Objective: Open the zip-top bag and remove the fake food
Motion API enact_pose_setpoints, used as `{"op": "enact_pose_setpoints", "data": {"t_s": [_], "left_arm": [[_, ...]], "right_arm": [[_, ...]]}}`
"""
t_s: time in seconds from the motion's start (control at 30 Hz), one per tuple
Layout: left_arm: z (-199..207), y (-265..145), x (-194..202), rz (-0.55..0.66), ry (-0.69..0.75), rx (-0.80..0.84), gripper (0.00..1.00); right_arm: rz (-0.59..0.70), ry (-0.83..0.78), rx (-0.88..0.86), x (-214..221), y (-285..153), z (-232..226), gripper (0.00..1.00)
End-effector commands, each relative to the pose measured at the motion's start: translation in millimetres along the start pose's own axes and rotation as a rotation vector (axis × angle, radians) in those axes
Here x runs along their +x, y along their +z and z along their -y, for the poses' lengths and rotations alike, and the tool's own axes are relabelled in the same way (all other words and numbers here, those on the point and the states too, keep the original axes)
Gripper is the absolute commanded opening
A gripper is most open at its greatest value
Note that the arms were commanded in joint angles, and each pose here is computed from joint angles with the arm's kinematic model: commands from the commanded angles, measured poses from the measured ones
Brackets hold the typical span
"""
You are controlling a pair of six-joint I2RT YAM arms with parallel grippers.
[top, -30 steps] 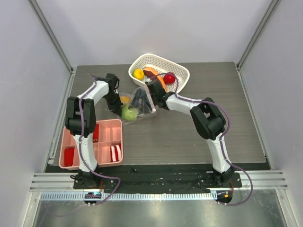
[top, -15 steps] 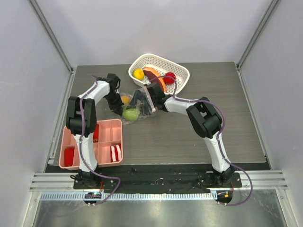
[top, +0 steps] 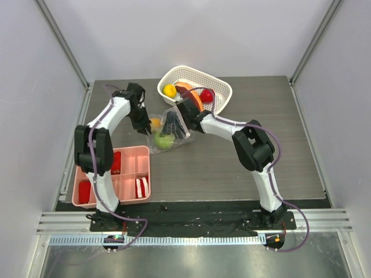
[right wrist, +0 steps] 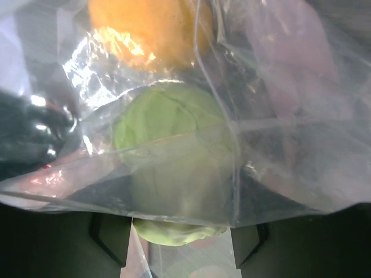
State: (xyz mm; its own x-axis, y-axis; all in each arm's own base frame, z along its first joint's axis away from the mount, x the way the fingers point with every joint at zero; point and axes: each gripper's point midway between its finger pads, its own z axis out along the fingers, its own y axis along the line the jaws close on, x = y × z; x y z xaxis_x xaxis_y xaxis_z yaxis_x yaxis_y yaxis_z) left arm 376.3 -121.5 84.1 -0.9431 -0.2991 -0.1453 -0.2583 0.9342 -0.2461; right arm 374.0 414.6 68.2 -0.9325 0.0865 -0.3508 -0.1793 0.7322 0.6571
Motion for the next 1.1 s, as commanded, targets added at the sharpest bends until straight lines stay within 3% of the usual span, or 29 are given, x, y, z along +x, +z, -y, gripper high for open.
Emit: {"op": "enact_pose_setpoints", "data": {"t_s": [0.0,0.17,0.3,0.4,0.63,0.7,0.77,0.93,0.97,1.07], "left_arm": [[30.3,-66.3,-22.7,0.176,0.041,0.138,0.25],[61.9,-119.0,-21.9,0.252,0.011,0.316,0.4],[80.1,-156.2,-21.8,0.343,-0.021,0.447,0.48],[93.3,-185.2,-21.5,0.381,-0.026,0.53,0.52],[111.1,-196.8,-17.7,0.34,-0.032,0.577,0.59],[121.2,-205.1,-17.7,0.353,-0.01,0.589,0.61],[122.9,-210.9,-19.0,0.366,-0.008,0.591,0.62],[127.9,-216.6,-17.3,0.36,-0.008,0.61,0.66],[130.9,-217.3,-18.0,0.362,-0.013,0.622,0.71],[138.5,-212.4,-14.9,0.324,-0.024,0.654,0.69]], "right_arm": [[0.087,-0.127,0.049,-37.9,-54.9,-35.6,0.32],[0.107,-0.15,0.144,-52.4,-77.9,-36.9,0.29],[0.145,-0.159,0.171,-60.6,-96.9,-42.3,0.12],[0.164,-0.186,0.209,-67.6,-111.8,-45.1,0.11],[0.225,-0.226,0.3,-83.5,-151.1,-54.0,0.08],[0.264,-0.304,0.276,-90.3,-161.9,-68.7,0.08],[0.302,-0.392,0.284,-90.6,-156.3,-75.4,0.07],[0.301,-0.432,0.315,-90.3,-152.8,-80.1,0.05],[0.307,-0.443,0.313,-90.9,-152.9,-82.8,0.05],[0.299,-0.408,0.293,-91.1,-151.8,-80.6,0.04]]}}
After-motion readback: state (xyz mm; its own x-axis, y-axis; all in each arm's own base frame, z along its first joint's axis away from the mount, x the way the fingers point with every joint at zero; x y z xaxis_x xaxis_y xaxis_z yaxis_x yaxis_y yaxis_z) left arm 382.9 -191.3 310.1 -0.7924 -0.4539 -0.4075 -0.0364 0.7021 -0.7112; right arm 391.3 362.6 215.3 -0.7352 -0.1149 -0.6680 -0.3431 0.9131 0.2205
